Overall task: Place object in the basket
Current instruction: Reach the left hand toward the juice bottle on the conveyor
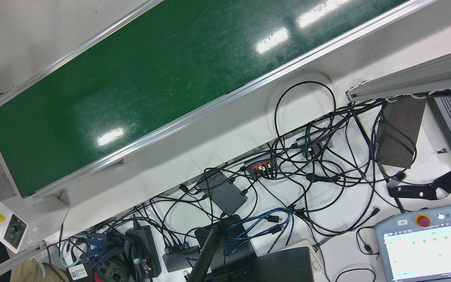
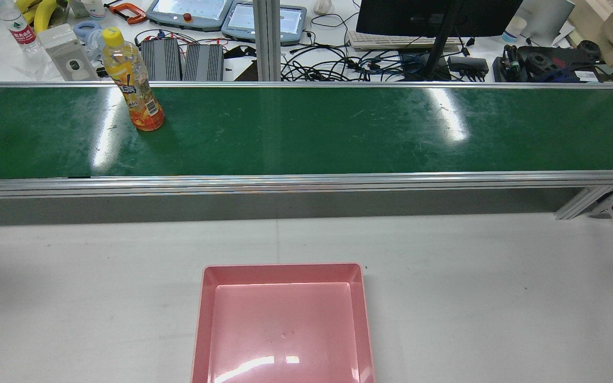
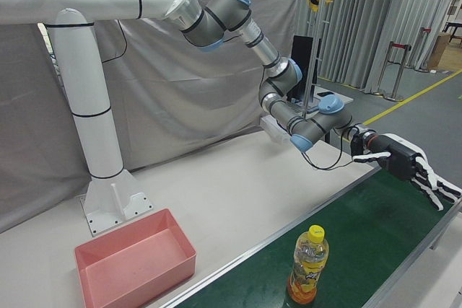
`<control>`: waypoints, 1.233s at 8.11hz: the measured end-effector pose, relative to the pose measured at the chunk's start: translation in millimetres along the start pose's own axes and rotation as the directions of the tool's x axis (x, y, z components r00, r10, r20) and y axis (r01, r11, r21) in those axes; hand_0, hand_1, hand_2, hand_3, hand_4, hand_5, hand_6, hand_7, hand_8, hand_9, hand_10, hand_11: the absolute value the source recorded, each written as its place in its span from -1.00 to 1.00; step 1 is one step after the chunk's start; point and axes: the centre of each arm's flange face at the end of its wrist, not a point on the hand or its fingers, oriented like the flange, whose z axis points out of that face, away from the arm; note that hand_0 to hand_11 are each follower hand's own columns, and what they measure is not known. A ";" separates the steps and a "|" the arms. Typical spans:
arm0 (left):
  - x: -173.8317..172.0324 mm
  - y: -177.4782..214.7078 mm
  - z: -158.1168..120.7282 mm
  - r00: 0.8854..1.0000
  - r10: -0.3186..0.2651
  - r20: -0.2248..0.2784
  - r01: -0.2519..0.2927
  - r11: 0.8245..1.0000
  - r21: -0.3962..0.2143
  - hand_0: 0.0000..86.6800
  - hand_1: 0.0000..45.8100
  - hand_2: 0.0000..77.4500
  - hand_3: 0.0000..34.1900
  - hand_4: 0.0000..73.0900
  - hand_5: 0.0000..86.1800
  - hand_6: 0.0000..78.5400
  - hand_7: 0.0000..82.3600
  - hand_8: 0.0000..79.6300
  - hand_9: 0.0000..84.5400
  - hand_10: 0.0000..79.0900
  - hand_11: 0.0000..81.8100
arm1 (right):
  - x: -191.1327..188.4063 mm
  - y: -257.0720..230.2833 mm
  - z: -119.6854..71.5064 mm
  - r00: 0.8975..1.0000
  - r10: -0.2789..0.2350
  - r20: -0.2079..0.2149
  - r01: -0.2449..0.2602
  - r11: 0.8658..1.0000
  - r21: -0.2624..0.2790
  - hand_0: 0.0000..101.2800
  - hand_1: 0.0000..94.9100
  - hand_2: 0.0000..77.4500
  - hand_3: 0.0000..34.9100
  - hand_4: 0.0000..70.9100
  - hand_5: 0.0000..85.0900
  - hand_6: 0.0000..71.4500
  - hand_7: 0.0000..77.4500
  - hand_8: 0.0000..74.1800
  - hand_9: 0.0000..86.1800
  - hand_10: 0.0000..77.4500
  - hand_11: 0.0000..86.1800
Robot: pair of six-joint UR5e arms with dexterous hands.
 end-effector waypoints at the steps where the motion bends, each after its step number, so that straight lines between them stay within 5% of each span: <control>1: -18.1 5.5 3.1 1.000 0.010 0.029 -0.010 1.000 -0.007 0.41 -0.93 -0.99 -0.63 -0.36 -0.67 -0.88 -0.96 -0.90 -0.88 -0.82 -0.71 | 0.0 0.1 0.1 1.000 0.000 0.000 0.000 1.000 0.000 -0.99 -1.00 -0.99 -0.98 -1.00 -1.00 -1.00 -0.99 -1.00 -1.00 -1.00 -1.00; 5: -49.3 18.7 11.0 0.997 0.017 0.078 -0.015 1.000 -0.025 0.37 -0.93 -0.99 -0.61 -0.36 -0.70 -0.88 -0.96 -0.90 -0.87 -0.82 -0.71 | 0.0 0.2 0.1 1.000 0.000 0.000 0.000 1.000 0.000 -1.00 -1.00 -0.99 -0.98 -1.00 -1.00 -1.00 -0.99 -1.00 -1.00 -1.00 -1.00; 10: -73.5 86.9 74.9 0.995 -0.008 0.102 0.020 0.993 -0.115 0.37 -0.93 -0.99 -0.61 -0.39 -0.70 -0.92 -0.96 -0.90 -0.87 -0.82 -0.71 | 0.0 0.0 0.0 1.000 0.000 0.000 0.000 1.000 0.000 -1.00 -1.00 -0.99 -0.98 -1.00 -1.00 -1.00 -0.99 -1.00 -1.00 -1.00 -1.00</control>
